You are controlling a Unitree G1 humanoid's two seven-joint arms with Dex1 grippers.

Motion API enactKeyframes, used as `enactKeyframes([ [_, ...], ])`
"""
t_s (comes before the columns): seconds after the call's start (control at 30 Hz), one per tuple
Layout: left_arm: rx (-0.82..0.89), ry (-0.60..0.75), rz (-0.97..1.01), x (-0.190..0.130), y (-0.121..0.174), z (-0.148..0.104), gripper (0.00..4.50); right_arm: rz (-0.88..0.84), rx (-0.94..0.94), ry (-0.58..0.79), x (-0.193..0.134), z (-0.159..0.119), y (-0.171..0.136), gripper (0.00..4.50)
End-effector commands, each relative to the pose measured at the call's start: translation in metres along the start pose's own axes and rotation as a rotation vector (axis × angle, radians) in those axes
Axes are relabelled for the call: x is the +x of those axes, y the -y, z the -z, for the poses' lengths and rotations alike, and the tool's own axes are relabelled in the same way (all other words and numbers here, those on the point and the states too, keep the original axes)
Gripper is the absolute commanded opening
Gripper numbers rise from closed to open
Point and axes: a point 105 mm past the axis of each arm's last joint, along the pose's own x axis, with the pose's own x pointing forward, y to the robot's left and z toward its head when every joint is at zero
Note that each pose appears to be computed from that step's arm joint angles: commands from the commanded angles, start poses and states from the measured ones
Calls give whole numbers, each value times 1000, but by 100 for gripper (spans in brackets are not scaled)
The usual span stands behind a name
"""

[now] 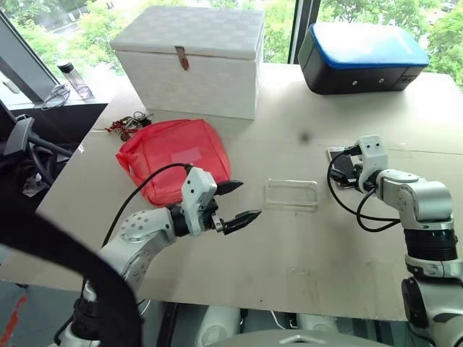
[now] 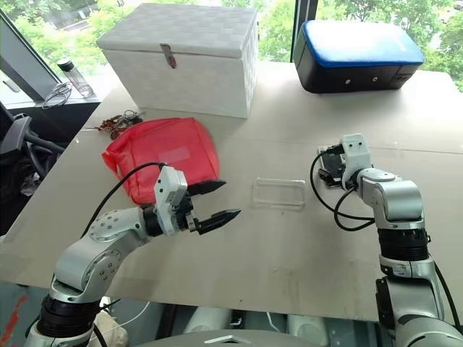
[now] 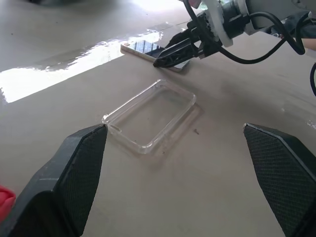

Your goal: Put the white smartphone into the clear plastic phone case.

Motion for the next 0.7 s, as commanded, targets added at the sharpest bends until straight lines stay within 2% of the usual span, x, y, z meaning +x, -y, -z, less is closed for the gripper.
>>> enactKeyframes([
  [0.03,32,32,12,0,6,-11,450,-34,18,-180,12,51,-7,447],
  [0.17,33,33,3,-1,6,-11,450,-34,53,-181,10,52,-4,447],
  [0.27,34,34,1,-1,5,-11,450,-33,67,-146,6,43,1,369],
  [0.33,35,35,-2,-1,4,-11,450,-28,59,-126,4,38,5,289],
  [0.57,39,44,-8,0,3,-10,450,-47,25,-76,1,24,4,286],
  [0.7,47,54,-45,-3,-2,-10,450,-154,5,75,-7,-4,-10,285],
])
